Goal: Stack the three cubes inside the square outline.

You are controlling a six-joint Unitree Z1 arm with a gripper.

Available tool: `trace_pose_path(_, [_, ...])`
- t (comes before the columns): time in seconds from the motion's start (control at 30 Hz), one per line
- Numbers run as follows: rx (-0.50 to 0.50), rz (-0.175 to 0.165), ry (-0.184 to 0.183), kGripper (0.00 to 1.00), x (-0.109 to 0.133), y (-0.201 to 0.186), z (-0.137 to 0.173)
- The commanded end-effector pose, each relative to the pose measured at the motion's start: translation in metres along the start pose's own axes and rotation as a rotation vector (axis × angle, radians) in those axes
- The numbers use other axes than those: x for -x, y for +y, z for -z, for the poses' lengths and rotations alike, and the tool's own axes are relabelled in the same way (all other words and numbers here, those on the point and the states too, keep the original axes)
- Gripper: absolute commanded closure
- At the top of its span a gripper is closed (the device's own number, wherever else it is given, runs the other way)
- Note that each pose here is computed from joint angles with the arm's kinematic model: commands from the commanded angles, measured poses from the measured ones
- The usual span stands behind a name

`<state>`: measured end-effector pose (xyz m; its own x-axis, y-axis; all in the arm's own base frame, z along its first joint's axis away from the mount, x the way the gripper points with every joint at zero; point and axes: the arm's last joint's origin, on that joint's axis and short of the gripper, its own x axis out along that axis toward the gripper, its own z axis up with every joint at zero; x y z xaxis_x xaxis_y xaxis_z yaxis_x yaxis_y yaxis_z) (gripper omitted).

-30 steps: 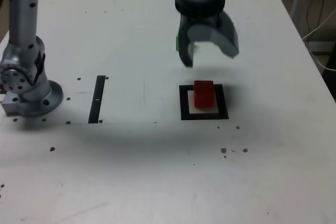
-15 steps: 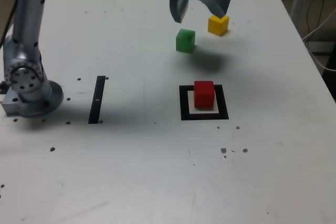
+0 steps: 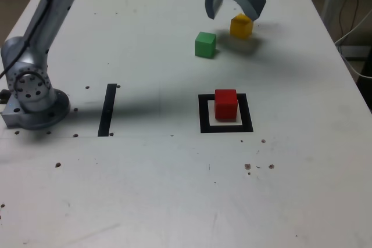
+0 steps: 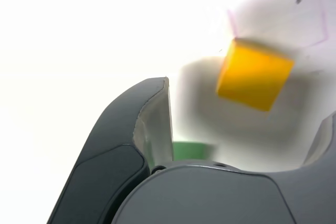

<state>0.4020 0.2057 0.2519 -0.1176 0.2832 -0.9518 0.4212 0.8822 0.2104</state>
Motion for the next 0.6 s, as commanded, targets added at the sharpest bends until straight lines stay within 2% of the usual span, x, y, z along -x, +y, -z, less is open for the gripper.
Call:
trace_pose_path(0.0, [-0.005,0.007,0.000,0.01,-0.006,0.004,-0.003])
trace_pose_path(0.17, [-0.021,0.039,-0.010,0.03,-0.018,0.009,-0.009])
trace_pose_path(0.37, [-0.027,0.073,-0.004,0.14,-0.030,0.010,-0.012])
trace_pose_path(0.57, [-0.027,0.096,-0.014,0.22,-0.036,0.010,-0.015])
